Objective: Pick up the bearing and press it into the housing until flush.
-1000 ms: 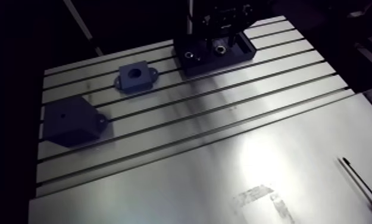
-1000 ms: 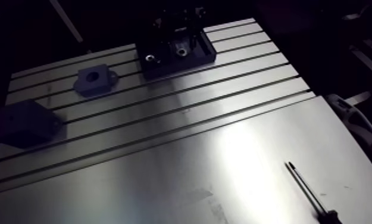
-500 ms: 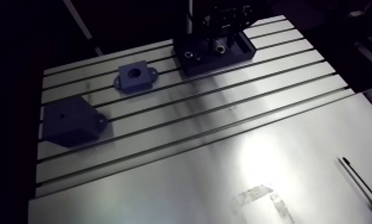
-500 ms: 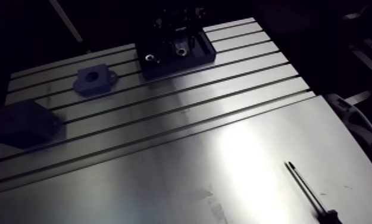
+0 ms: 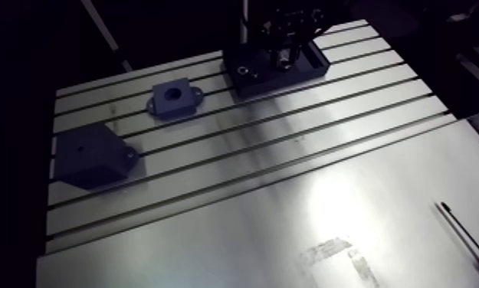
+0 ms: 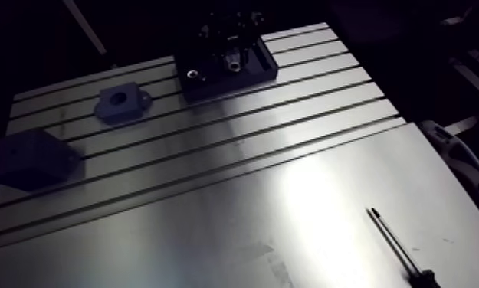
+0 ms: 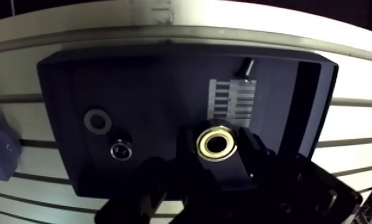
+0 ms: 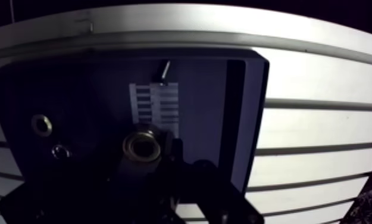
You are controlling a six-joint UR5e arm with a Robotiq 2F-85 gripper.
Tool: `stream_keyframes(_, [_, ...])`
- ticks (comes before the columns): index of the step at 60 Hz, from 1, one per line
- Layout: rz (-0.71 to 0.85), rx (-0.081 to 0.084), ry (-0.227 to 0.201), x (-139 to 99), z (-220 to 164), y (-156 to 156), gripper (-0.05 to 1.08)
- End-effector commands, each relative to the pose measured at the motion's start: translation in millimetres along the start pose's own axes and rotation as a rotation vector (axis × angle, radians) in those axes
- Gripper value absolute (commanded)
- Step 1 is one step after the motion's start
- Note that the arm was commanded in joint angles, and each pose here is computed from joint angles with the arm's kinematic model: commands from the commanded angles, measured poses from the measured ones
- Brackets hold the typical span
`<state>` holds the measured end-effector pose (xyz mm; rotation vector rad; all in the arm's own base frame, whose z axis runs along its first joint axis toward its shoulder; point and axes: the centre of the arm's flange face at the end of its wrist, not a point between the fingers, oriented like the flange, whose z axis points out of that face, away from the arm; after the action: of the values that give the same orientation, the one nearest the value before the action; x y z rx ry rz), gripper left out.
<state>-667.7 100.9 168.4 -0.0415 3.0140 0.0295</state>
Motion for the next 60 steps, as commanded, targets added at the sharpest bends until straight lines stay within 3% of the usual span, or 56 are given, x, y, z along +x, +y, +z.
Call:
stream_keyframes(1, [-0.001,0.000,0.001,0.4,-0.6,0.0,0.52])
stream_keyframes(27, [-0.003,0.003,0.006,0.6,-2.3,0.9,0.57])
stream_keyframes(40, [-0.001,-0.003,0.015,-1.3,-11.6,1.0,0.57])
stream_keyframes(53, [-0.001,-0.021,0.057,-9.1,-48.5,-5.9,0.57])
stream_keyframes(60, [-0.013,-0.020,0.069,-14.9,-70.1,-22.3,0.57])
